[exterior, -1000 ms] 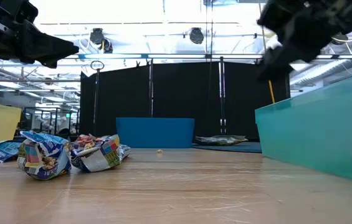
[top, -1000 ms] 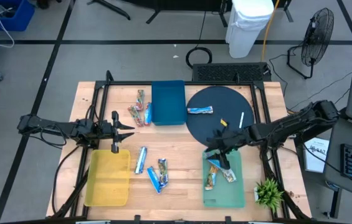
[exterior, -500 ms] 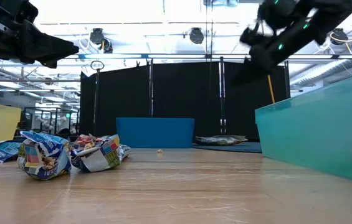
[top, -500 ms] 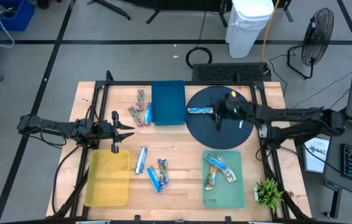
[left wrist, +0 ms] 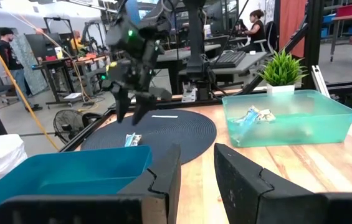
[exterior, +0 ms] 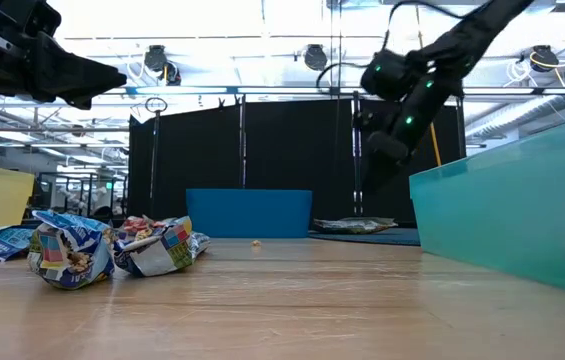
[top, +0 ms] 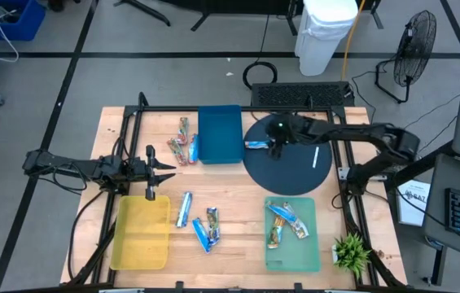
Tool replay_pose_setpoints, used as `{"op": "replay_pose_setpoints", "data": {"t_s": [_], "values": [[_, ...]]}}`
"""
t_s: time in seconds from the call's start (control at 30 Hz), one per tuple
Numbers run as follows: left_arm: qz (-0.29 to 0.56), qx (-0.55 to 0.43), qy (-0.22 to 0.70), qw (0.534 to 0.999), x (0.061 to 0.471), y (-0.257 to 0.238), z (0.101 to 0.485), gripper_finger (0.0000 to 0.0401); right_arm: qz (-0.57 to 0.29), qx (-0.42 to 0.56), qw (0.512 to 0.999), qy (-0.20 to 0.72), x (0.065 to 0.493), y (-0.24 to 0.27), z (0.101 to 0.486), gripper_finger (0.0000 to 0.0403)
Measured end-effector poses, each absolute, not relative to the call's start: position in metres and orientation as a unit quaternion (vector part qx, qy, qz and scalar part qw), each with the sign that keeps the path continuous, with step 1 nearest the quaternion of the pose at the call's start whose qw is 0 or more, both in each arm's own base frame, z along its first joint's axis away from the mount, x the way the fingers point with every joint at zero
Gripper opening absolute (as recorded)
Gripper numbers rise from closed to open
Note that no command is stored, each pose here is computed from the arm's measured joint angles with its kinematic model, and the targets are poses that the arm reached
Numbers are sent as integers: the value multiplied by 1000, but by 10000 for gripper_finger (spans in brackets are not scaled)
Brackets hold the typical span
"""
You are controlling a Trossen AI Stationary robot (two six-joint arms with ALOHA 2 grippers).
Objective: Pick and place Granola Bars by type
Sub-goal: Put the yellow granola bar into the green bin
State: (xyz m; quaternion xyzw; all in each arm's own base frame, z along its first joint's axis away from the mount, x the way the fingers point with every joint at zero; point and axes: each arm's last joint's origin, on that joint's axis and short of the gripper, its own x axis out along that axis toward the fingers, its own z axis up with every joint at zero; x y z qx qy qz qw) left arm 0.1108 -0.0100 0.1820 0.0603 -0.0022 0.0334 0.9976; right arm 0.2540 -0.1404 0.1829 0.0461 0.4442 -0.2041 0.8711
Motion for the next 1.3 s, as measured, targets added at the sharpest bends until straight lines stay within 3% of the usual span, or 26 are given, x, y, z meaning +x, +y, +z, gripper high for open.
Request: {"op": "replay_pose_setpoints", "data": {"t_s": [0.33,1.03,1.3], "values": [[33,60,-2,998,111,-10,182,102,-191,48,848,493,263,-145,152,212],[33,60,-2,998,111,-10,182,102,-262,45,812,520,259,-149,143,207],[33,60,-2,998,111,-10,182,102,-213,95,819,525,257,-144,140,163]]}}
